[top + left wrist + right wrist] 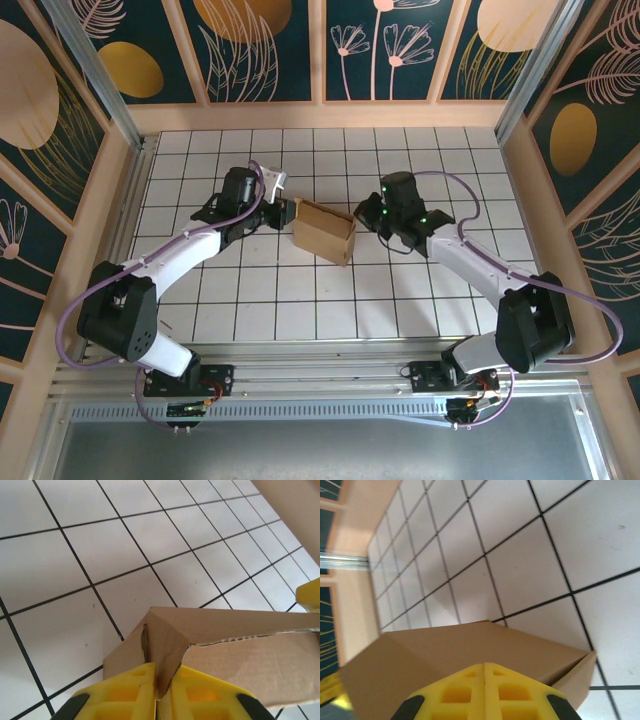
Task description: Fold the paper box
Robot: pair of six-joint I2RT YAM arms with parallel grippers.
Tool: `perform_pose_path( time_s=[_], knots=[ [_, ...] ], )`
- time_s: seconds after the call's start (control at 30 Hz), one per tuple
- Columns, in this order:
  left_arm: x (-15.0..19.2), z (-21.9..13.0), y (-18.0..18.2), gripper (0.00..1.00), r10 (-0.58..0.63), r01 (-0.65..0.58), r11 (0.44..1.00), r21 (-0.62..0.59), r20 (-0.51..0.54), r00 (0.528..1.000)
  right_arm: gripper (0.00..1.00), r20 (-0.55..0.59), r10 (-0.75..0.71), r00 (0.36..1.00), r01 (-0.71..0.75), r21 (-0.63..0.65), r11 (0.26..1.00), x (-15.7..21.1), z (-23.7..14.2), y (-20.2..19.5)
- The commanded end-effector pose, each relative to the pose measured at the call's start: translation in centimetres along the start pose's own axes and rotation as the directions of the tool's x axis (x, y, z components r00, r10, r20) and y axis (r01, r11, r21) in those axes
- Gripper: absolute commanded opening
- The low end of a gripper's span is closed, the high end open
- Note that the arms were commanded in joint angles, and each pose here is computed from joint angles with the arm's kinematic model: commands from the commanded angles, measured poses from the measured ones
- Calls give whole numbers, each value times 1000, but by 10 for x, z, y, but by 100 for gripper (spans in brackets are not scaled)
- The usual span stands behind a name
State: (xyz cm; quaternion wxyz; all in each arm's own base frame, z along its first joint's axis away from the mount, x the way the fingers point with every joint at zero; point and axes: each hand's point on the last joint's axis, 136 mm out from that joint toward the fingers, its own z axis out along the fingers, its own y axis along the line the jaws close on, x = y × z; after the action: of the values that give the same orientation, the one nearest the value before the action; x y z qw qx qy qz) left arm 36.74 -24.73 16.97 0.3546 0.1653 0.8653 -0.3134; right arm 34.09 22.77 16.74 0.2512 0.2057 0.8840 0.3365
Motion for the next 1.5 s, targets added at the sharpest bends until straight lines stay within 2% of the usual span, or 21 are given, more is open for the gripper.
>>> perform_pose_path(
  time_s=[0.0, 0.07, 0.23, 0.4, 0.47, 0.53, 0.63, 0.77, 0.83, 0.97, 1.1, 1.17, 1.3, 1.47],
  knots=[
    [32, 2, 4, 32, -38, 37, 999, -19, -98, 994, 2, 74, -71, 995, 64, 93, 994, 6, -3, -19],
    [32, -4, 4, 51, -31, 29, 999, -27, -82, 996, 2, 107, -103, 989, 90, 120, 989, 6, -5, -25],
    [17, -26, -1, 62, -16, 16, 999, -52, 0, 1000, 6, 175, -160, 971, 139, 124, 982, -1, -13, -21],
    [3, -52, -17, 61, -12, 14, 1000, -22, 84, 996, 13, 251, -255, 934, 236, 105, 966, -20, -40, 3],
    [5, -61, -11, 55, -111, 117, 992, -55, 102, 989, 18, 288, -323, 902, 304, 110, 946, -31, -60, 14],
    [13, -67, -15, 48, -238, 243, 970, -32, 109, 965, 20, 223, -372, 901, 390, -38, 920, -24, -67, 36],
    [29, -78, -13, 43, -472, 478, 878, 5, 168, 865, 20, 64, -435, 898, 437, -245, 865, 7, -64, 69],
    [36, -82, -39, 42, -621, 591, 780, 204, 137, 772, 19, -24, -464, 885, 440, -278, 854, 14, -55, 86],
    [32, -79, -51, 42, -654, 609, 743, 277, 111, 748, 18, -56, -468, 882, 436, -276, 856, 18, -48, 88],
    [32, -66, -70, 43, -661, 610, 720, 332, 61, 747, 19, -106, -470, 876, 427, -281, 860, 29, -38, 86],
    [35, -57, -81, 59, -659, 605, 704, 372, 26, 751, 31, -127, -513, 849, 463, -288, 838, 41, -37, 85],
    [40, -52, -82, 60, -667, 618, 696, 367, 10, 745, 34, -132, -537, 833, 495, -255, 830, 44, -36, 81],
    [51, -40, -82, 60, -672, 639, 695, 329, -19, 740, 33, -150, -581, 800, 548, -214, 809, 51, -31, 73],
    [62, -29, -83, 57, -677, 656, 692, 303, -42, 734, 25, -168, -592, 788, 563, -192, 804, 58, -25, 70]
  ],
)
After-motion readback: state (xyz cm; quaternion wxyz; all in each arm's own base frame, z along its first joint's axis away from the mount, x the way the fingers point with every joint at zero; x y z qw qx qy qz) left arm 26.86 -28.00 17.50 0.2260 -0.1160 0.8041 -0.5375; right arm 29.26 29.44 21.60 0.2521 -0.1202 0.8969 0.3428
